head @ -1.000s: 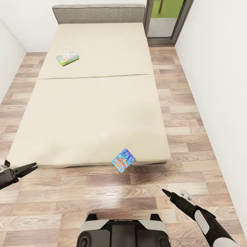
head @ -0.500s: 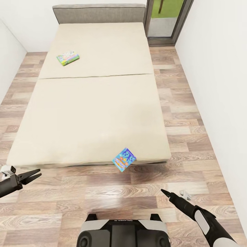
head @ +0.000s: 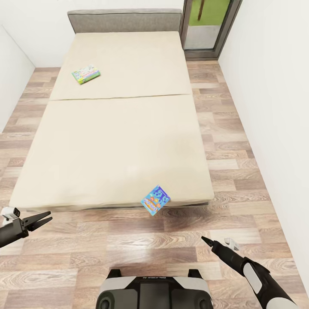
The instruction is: Put all the toys in the child's room - the three board games (two on the bed and one on the table), the two jigsaw puzzles on the table, and the tennis ball on the table - inside the toy box on the table in the child's room.
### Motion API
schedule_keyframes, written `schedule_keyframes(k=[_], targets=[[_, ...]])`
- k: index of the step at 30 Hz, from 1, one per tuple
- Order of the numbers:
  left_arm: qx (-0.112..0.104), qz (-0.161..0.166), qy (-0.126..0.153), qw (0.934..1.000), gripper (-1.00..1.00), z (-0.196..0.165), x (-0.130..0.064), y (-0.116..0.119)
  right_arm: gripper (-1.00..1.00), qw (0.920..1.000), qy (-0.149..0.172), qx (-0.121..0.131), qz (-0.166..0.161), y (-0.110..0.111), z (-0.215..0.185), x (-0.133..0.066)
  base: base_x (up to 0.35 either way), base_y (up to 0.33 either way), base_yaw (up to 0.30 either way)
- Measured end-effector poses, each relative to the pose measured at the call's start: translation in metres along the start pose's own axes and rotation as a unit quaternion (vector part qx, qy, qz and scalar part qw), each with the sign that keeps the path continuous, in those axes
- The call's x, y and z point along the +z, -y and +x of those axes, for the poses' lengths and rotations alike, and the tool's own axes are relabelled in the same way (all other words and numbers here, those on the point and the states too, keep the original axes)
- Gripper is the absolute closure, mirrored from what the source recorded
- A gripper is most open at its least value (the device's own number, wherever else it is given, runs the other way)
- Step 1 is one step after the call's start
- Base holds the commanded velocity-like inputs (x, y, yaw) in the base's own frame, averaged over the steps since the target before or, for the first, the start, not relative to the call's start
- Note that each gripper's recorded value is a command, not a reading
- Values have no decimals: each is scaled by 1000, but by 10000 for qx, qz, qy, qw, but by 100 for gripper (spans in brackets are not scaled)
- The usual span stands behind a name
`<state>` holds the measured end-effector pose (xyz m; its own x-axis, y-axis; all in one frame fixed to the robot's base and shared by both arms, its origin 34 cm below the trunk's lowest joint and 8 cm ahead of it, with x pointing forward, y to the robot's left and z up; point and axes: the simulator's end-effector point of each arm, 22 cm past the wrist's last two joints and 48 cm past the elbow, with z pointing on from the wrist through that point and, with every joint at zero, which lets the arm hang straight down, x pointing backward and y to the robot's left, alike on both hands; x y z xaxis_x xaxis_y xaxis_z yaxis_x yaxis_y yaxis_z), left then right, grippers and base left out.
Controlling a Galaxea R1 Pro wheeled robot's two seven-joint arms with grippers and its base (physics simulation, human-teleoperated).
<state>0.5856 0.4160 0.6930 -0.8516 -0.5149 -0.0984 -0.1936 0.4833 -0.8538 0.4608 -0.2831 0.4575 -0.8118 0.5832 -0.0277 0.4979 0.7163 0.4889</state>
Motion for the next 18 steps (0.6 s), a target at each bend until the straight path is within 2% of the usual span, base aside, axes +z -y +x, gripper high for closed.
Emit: schedule_keyframes(k=[7,14,18], targets=[[48,27,34,10000,-100,-3,-2,5,-100,10000,59,-54,-26,-4,-5,-2,0,0,0],[91,57,64,9999,-100,-6,-4,10,-100,9989,377,-267,-47,-8,-21,-4,0,0,0],[114,74,76,9999,-100,-7,-4,13,-100,9986,437,-307,-60,-11,-24,-5,0,0,0]])
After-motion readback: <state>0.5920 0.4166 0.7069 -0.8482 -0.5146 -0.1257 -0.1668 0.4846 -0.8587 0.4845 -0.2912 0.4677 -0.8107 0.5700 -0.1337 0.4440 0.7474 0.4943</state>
